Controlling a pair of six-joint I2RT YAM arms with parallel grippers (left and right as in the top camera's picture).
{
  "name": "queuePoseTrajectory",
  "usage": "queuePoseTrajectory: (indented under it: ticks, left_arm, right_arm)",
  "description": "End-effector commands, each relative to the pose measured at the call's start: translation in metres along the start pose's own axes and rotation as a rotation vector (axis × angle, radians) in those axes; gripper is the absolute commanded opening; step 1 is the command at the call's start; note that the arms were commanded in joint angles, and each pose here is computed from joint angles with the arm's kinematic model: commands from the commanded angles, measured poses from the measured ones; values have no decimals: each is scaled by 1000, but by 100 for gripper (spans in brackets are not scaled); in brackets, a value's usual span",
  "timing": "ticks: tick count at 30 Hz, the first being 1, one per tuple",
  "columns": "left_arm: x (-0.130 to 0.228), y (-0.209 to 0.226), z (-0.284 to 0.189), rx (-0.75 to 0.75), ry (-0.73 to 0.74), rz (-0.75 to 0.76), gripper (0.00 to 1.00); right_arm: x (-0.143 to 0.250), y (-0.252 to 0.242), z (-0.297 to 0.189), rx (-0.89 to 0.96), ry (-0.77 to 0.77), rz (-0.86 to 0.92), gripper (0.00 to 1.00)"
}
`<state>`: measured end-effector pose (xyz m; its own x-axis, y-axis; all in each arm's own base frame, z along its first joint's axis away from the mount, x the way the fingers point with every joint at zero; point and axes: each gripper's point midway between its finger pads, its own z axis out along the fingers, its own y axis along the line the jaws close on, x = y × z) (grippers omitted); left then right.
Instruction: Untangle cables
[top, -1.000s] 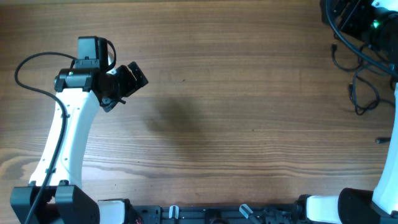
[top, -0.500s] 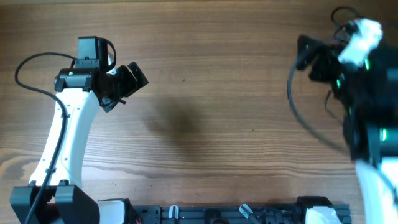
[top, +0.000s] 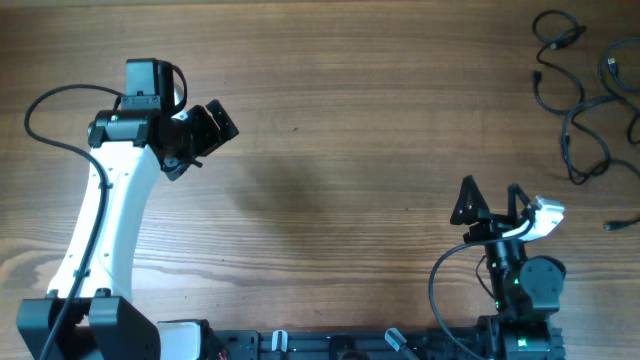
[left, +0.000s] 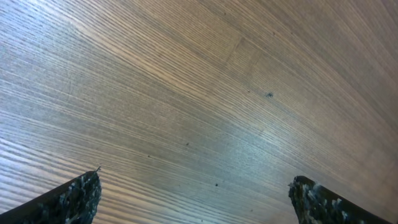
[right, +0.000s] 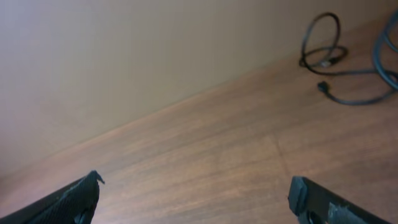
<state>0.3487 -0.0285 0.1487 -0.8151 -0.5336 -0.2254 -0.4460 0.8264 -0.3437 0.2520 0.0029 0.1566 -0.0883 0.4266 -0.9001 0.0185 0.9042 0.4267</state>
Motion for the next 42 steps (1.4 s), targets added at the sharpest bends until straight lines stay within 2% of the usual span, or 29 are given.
queuePoseTrajectory:
  ticks: [1, 5, 8, 10, 31, 35, 38, 42]
  left_arm:
    - [1, -1, 3, 0, 7, 23, 100]
    - [1, -1, 3, 0, 7, 23, 100]
    - [1, -1, 3, 0, 7, 23, 100]
    - [1, -1, 3, 0, 7, 23, 100]
    - [1, 0, 3, -6, 6, 25, 100]
    - [-13, 13, -14, -84, -107, 36, 100]
    - [-27, 2, -37, 22, -323, 88, 100]
    - [-12, 12, -52, 120, -493, 103, 100]
  right_arm:
    - [-15, 0, -5, 3, -78, 4, 100]
    - [-18, 7, -7, -27, -92, -130, 100]
    - [-14, 14, -7, -59, -80, -334, 100]
    - [-14, 13, -7, -54, -82, -404, 100]
    - [-14, 13, -7, -53, -81, -389, 100]
    - [-14, 13, -7, -53, -82, -389, 100]
    - [-14, 13, -7, -53, -82, -389, 100]
    - [-14, 13, -7, -53, -82, -389, 100]
